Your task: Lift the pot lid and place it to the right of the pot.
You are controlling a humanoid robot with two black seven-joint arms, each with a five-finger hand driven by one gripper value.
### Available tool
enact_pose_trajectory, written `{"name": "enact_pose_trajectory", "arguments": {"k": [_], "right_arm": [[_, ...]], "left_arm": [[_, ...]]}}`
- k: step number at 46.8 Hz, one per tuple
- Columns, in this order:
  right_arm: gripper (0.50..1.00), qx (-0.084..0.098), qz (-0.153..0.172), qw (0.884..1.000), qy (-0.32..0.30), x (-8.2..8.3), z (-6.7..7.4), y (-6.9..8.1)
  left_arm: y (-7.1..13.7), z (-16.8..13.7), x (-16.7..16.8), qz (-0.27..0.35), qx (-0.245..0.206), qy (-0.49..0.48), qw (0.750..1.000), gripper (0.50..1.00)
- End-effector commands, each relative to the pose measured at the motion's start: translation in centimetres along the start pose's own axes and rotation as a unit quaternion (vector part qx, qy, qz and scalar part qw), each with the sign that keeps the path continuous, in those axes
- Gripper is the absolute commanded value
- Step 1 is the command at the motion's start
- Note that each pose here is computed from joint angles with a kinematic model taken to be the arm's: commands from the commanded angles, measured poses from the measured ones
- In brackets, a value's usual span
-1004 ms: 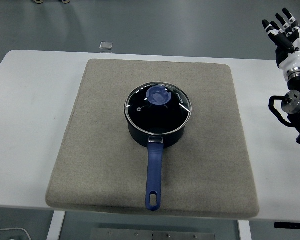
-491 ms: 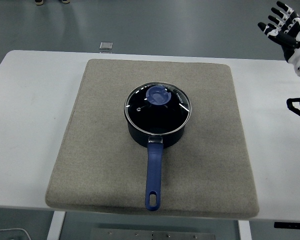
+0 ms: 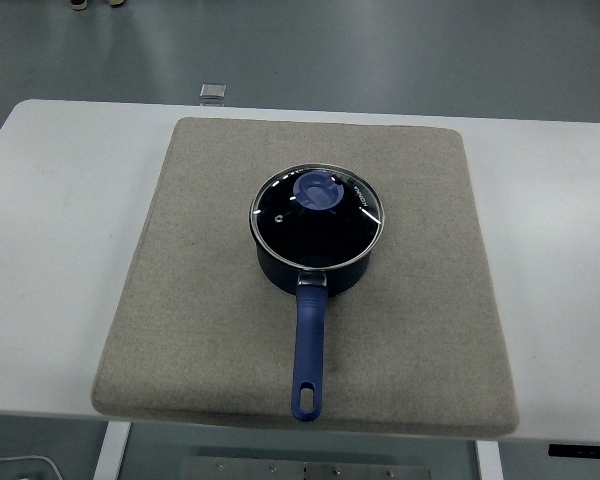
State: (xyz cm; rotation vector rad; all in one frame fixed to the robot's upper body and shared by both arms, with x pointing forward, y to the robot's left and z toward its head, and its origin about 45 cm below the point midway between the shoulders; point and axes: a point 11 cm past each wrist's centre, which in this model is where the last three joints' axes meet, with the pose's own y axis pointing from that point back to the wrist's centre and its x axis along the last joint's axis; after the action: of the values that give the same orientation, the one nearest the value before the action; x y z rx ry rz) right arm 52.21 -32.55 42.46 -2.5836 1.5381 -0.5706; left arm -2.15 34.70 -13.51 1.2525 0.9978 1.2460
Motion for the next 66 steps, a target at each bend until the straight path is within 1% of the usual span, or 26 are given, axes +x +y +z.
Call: {"name": "enact_pose_trajectory", "arguments": {"k": [1,4,8,10,11,14,18,21,24,27,29,33,35,40,45,48,50,53,60,64,66], "right_arm": [[0.895,0.004,-0.052,0.999,0.016,-1.0,-1.5,-0.7],[0.895,-0.004,-0.087,0.996,0.036,-1.9,-1.9,-1.0],[0.893,-0.006,-0.126,0.990,0.060,-3.5,-2.9,-1.9],[0.893,-0.008,-0.149,0.986,0.073,-4.6,-3.1,-2.2],[0.893,-0.010,-0.160,0.984,0.080,-5.0,-3.1,-2.3],[0.893,-0.013,-0.189,0.976,0.107,-6.0,-3.7,-2.5],[0.893,-0.011,-0.232,0.963,0.138,-8.0,-4.6,-2.8],[0.893,-0.004,-0.256,0.953,0.161,-9.0,-5.7,-3.0],[0.893,-0.001,-0.275,0.944,0.181,-9.9,-6.3,-3.1],[0.893,0.003,-0.289,0.936,0.199,-10.6,-6.9,-3.3],[0.893,0.003,-0.296,0.932,0.208,-10.9,-7.1,-3.4],[0.893,0.004,-0.312,0.924,0.220,-11.8,-7.2,-3.4],[0.891,0.007,-0.321,0.919,0.227,-12.4,-7.4,-3.4],[0.893,0.011,-0.346,0.905,0.247,-14.0,-7.4,-3.3],[0.893,0.013,-0.371,0.888,0.274,-15.5,-7.1,-3.0],[0.891,0.019,-0.382,0.879,0.287,-16.6,-6.9,-3.0],[0.891,0.024,-0.386,0.874,0.293,-17.2,-6.8,-3.0],[0.889,0.029,-0.388,0.869,0.304,-17.8,-6.6,-2.9],[0.889,0.039,-0.404,0.848,0.341,-19.4,-5.5,-2.4],[0.889,0.051,-0.413,0.840,0.347,-20.6,-5.3,-2.0],[0.889,0.054,-0.417,0.836,0.353,-21.0,-5.2,-1.8]], "left_arm": [[0.0,0.0,0.0,0.000,0.000,0.000,1.000,1.000],[0.0,0.0,0.0,0.000,0.000,-0.001,1.000,1.000],[0.0,0.0,0.0,0.000,0.000,-0.001,1.000,1.000],[0.0,0.0,0.0,0.000,0.000,-0.001,1.000,1.000],[0.0,0.0,0.0,0.000,0.000,0.000,1.000,1.000],[0.0,0.0,0.0,0.000,0.000,-0.001,1.000,1.000],[0.0,0.0,0.0,0.000,0.000,0.000,1.000,1.000],[0.0,0.0,0.0,0.000,0.000,-0.001,1.000,1.000],[0.0,0.0,0.0,0.000,0.000,0.000,1.000,1.000],[0.0,0.0,0.0,0.000,0.000,-0.001,1.000,1.000],[0.0,0.0,0.0,0.000,0.000,0.000,1.000,1.000],[0.0,0.0,0.0,0.000,0.000,-0.001,1.000,1.000],[0.0,0.0,0.0,0.000,0.000,-0.001,1.000,1.000],[0.0,0.0,0.0,0.000,0.000,0.000,1.000,1.000],[0.0,0.0,0.0,0.000,0.000,0.000,1.000,1.000],[0.0,0.0,0.0,0.000,0.000,-0.001,1.000,1.000],[0.0,0.0,0.0,0.000,0.000,-0.001,1.000,1.000],[0.0,0.0,0.0,0.000,0.000,-0.001,1.000,1.000],[0.0,0.0,0.0,0.000,0.000,0.000,1.000,1.000],[0.0,0.0,0.0,0.000,0.000,-0.001,1.000,1.000],[0.0,0.0,0.0,0.000,0.000,-0.001,1.000,1.000]]}}
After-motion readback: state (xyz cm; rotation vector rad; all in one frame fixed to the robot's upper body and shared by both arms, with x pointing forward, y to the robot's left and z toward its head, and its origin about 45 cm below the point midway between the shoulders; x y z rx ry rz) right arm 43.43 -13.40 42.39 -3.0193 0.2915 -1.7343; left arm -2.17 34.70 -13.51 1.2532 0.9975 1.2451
